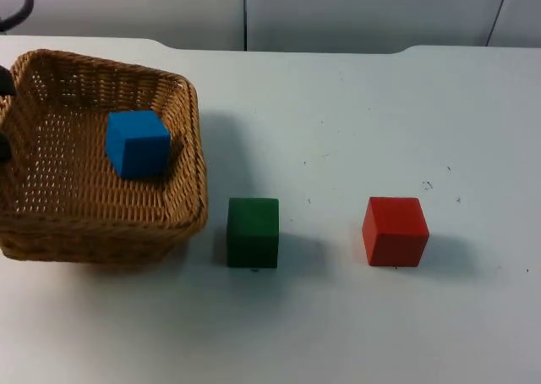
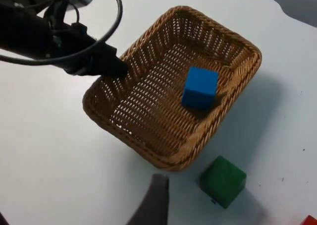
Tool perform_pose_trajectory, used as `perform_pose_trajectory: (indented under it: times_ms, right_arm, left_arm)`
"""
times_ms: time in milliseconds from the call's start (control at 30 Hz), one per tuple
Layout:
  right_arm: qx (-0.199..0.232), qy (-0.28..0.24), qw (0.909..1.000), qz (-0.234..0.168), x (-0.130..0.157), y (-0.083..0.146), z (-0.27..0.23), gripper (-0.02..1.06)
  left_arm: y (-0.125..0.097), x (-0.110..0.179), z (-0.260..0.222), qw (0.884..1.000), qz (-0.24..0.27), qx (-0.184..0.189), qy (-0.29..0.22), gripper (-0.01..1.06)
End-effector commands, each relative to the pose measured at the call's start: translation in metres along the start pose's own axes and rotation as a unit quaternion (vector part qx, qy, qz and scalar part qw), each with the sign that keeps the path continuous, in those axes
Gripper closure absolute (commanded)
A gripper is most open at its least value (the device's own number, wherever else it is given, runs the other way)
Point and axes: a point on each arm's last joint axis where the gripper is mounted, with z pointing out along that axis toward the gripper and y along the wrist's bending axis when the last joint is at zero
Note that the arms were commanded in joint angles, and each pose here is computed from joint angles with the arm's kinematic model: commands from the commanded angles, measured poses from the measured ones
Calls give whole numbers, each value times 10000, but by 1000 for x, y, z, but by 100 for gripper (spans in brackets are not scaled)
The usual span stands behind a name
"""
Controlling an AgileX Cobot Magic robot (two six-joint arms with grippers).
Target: Pick up the basket with the left hand and place the blue cube into the basket with the right hand.
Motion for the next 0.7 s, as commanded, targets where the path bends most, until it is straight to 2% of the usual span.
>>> perform_pose_trajectory:
  times_ms: [0, 233, 467, 667]
  right_arm:
    - [-18, -55, 10000, 15, 0, 1, -4, 22]
    - [-17, 21, 10000, 15, 2, 1, -5, 22]
    - [-14, 136, 9999, 14, 4, 1, -5, 22]
    - [-13, 172, 9999, 14, 4, 1, -5, 22]
  left_arm:
    - [1, -3, 5, 10000, -41, 47, -47, 105]
    - [15, 4, 22, 9994, 175, -241, 192, 105]
    - [18, 0, 30, 9982, 454, -326, 231, 105]
    - [22, 1, 32, 9978, 412, -452, 243, 105]
